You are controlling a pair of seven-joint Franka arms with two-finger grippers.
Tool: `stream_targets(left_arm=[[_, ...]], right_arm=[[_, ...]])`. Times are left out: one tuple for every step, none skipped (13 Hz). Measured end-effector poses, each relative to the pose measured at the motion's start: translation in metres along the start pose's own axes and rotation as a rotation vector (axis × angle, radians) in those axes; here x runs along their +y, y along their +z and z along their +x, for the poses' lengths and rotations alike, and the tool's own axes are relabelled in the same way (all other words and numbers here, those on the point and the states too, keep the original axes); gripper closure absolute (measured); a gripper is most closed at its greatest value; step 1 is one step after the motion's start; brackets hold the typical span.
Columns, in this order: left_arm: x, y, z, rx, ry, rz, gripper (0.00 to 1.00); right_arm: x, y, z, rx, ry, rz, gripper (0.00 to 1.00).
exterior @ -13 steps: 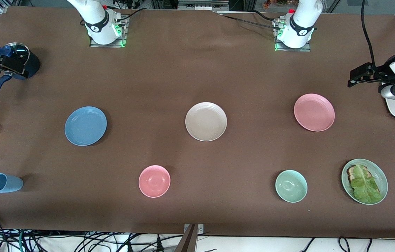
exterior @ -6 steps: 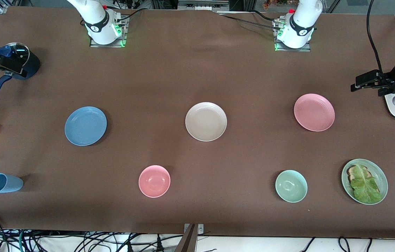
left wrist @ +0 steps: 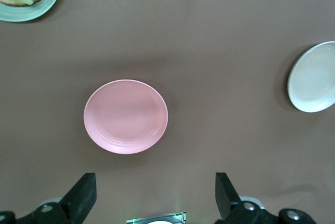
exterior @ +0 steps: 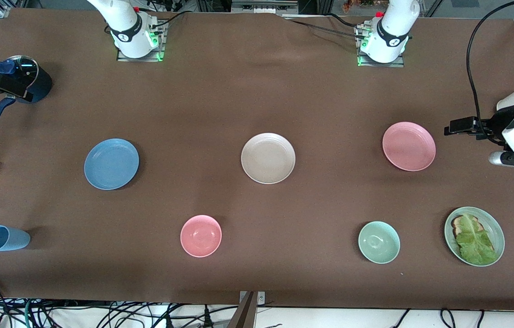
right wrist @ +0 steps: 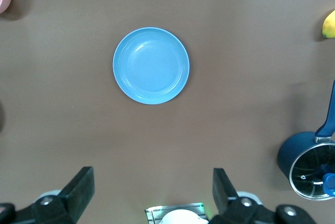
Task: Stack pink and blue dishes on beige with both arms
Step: 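Move the left gripper toward the rim of the pink plate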
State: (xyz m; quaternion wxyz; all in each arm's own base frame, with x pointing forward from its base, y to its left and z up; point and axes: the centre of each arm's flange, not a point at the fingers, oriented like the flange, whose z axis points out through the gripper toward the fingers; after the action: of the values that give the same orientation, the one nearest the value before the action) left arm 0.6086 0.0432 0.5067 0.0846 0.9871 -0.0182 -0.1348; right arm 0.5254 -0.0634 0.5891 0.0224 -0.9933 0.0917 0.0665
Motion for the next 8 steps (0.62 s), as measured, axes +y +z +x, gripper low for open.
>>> stream_targets(left_arm=[[-0.019,0.008,0.008,0.011,-0.006,0.007,0.0],[-0.036,0.016,0.015,0.019,0.015,0.021,0.0],[-0.051,0.025,0.021,0.025,0.042,0.027,0.0],[-0.066,0.037,0.026,0.03,0.061,0.025,0.0],[-0.082,0.051,0.029,0.04,0.08,0.022,0.0],[-0.098,0.066,0.03,0.048,0.099,0.02,0.0],[-0.116,0.083,0.03,0.055,0.117,0.016,0.01],[-0.131,0.098,0.028,0.061,0.132,0.013,0.01]], right_arm=[[0.0,0.0,0.0,0.0,0.0,0.0,0.0],[0.0,0.0,0.0,0.0,0.0,0.0,0.0],[0.0,0.0,0.0,0.0,0.0,0.0,0.0],[0.0,0.0,0.0,0.0,0.0,0.0,0.0],[0.0,0.0,0.0,-0.001,0.0,0.0,0.0],[0.0,0.0,0.0,-0.001,0.0,0.0,0.0],[0.0,0.0,0.0,-0.001,0.0,0.0,0.0],[0.0,0.0,0.0,-0.001,0.0,0.0,0.0]])
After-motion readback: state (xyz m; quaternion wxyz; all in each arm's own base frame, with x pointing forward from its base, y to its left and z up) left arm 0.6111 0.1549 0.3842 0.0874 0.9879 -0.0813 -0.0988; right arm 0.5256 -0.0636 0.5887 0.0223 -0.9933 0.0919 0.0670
